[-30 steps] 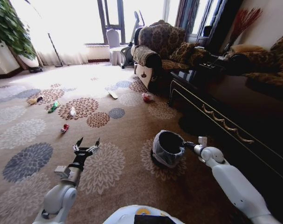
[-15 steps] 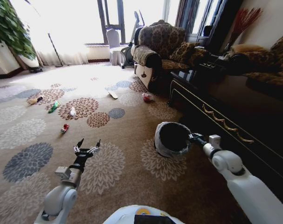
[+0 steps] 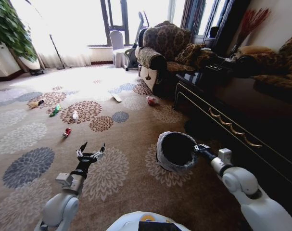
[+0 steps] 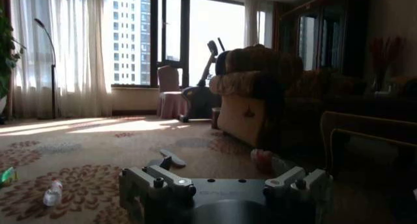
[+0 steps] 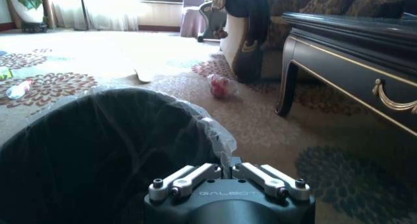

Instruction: Pick up the trash from the ground and place it into the trash bin.

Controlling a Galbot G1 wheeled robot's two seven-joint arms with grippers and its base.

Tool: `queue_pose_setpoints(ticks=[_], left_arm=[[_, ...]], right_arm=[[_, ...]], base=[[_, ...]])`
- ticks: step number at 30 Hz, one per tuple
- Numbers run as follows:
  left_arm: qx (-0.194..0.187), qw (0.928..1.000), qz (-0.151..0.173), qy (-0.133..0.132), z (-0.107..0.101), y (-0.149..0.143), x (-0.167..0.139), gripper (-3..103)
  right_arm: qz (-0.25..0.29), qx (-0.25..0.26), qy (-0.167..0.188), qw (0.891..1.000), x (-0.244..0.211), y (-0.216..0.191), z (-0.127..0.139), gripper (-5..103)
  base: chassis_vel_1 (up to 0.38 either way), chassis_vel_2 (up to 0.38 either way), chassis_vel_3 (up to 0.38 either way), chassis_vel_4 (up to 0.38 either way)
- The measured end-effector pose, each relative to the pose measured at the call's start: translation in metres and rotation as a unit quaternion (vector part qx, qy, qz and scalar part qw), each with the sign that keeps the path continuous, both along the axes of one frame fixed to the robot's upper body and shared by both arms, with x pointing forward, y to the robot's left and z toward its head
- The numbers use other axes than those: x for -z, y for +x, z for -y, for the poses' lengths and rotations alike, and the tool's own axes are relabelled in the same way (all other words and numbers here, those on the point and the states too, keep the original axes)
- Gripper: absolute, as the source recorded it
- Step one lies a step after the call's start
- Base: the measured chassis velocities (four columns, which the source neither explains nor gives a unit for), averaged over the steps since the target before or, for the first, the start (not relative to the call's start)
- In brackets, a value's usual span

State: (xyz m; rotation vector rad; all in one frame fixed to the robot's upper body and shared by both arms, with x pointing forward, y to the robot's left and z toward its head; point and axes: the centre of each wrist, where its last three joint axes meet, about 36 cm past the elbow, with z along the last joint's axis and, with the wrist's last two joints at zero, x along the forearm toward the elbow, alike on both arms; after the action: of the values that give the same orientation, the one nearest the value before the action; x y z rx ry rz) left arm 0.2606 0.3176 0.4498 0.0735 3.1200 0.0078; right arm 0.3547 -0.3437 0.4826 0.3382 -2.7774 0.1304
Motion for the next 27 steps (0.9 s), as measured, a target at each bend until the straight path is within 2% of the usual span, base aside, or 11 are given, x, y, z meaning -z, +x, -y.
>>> queue_pose_setpoints(ticks=[27], left_arm=[[-0.005,1.0000,0.003,0.003,0.0078,-0.0040,-0.0019,100]], right_arm=[[0.001,0.001,-0.009,1.000,0.0060,0.0000,0.0077,3]], base=[[-0.128,0.134,0.129,-0.132]])
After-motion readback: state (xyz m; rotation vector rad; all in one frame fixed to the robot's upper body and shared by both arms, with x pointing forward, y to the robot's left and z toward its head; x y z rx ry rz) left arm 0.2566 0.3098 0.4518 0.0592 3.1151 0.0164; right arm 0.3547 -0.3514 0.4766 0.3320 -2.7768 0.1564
